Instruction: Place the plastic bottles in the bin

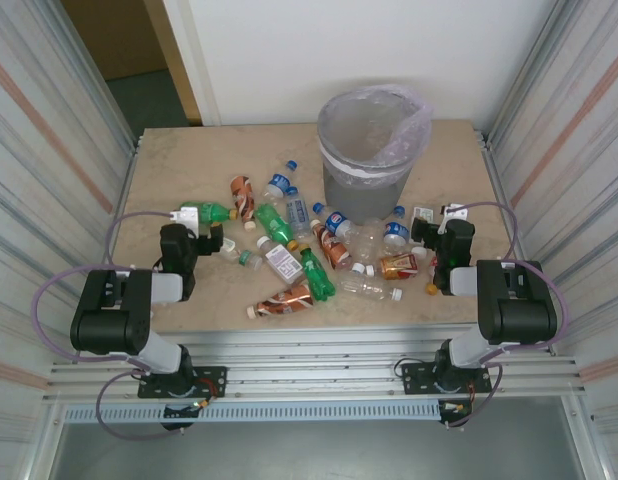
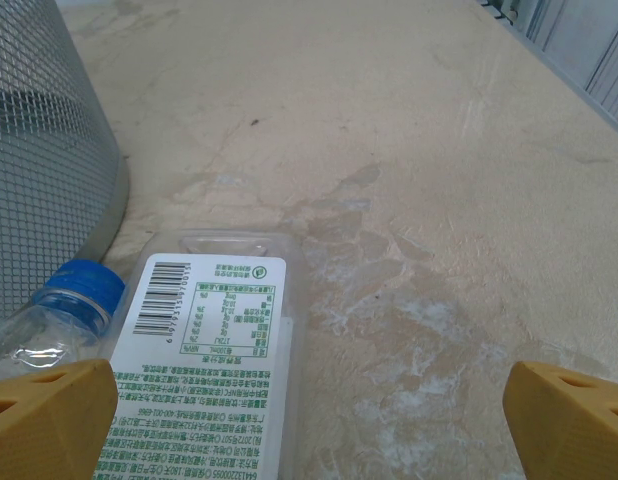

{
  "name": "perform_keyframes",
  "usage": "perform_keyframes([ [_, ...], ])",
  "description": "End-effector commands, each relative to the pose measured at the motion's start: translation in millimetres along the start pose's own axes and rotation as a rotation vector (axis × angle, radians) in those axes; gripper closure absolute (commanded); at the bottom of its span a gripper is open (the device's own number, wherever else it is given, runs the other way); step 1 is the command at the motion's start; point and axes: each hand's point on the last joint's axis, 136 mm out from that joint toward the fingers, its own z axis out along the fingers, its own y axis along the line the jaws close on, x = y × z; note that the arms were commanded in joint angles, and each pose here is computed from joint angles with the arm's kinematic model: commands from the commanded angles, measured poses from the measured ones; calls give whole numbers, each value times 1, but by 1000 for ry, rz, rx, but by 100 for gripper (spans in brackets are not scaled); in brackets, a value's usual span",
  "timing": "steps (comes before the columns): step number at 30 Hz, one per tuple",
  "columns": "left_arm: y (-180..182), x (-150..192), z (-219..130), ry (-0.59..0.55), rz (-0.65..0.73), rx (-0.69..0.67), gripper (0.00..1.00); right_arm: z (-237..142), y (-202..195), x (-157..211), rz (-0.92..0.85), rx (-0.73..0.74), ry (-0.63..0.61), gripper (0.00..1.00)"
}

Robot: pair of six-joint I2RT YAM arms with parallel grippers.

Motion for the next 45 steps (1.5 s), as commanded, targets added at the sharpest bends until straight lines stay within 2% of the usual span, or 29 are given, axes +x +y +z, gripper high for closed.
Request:
perform_keyframes([
  [1,2,-7,1,-18,-11,-16,1,0,-2,-3,20,15,-9,2],
  [22,1,-7,1,-18,-13,-16,1,0,-2,-4,20,15,-12,2],
  [29,1,-8,0,-23,-13,-12,1,1,4,-4,16,-28,-3,2],
  [45,20,-54,-37,-64,-65,-70,1,-19,-16,-41,76,58,1,2],
])
